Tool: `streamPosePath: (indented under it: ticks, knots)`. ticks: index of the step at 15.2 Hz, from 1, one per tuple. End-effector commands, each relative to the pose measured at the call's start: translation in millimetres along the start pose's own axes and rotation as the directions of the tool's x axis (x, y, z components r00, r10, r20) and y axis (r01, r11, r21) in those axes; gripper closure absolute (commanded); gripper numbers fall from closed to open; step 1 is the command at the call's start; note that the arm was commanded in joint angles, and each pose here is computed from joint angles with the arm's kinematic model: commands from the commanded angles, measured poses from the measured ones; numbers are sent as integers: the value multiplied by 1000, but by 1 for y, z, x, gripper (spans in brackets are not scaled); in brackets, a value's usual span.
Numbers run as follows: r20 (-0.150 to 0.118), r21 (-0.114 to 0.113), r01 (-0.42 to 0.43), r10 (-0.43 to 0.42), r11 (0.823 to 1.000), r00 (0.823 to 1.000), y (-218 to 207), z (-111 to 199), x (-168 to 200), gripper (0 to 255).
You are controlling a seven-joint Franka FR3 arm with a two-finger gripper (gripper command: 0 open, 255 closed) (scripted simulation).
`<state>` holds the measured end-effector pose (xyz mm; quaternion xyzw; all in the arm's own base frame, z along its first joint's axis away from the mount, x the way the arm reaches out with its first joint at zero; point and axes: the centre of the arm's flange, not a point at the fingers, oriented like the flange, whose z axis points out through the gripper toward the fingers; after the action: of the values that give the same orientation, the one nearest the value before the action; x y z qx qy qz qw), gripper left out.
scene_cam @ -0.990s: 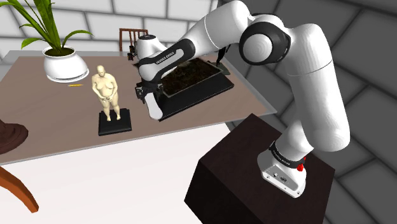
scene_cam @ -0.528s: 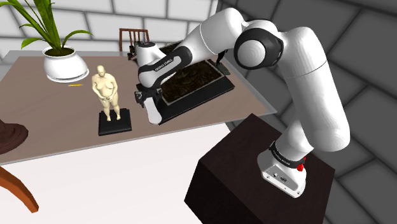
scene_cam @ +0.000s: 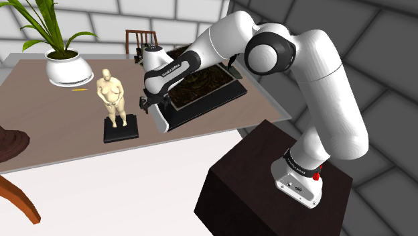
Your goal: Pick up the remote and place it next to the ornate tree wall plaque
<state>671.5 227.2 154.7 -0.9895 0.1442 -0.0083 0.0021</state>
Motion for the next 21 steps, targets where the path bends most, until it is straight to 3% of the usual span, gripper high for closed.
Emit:
streamPosePath:
  ticks: [1, 6, 7, 10, 12, 16, 21]
  knots:
    - [11, -20, -7, 7, 1000, 1000, 13, 46, -1, 255]
    - [11, -20, -7, 7, 1000, 1000, 13, 46, -1, 255]
    - [12, -21, -7, 7, 1000, 1000, 15, 45, 2, 0]
    - [12, -20, -7, 7, 1000, 1000, 18, 27, 9, 0]
    - [11, -20, -7, 7, 1000, 1000, 13, 46, -1, 0]
    - [11, -20, -7, 7, 1000, 1000, 12, -4, 0, 0]
    - [11, -20, -7, 7, 1000, 1000, 12, -4, 0, 0]
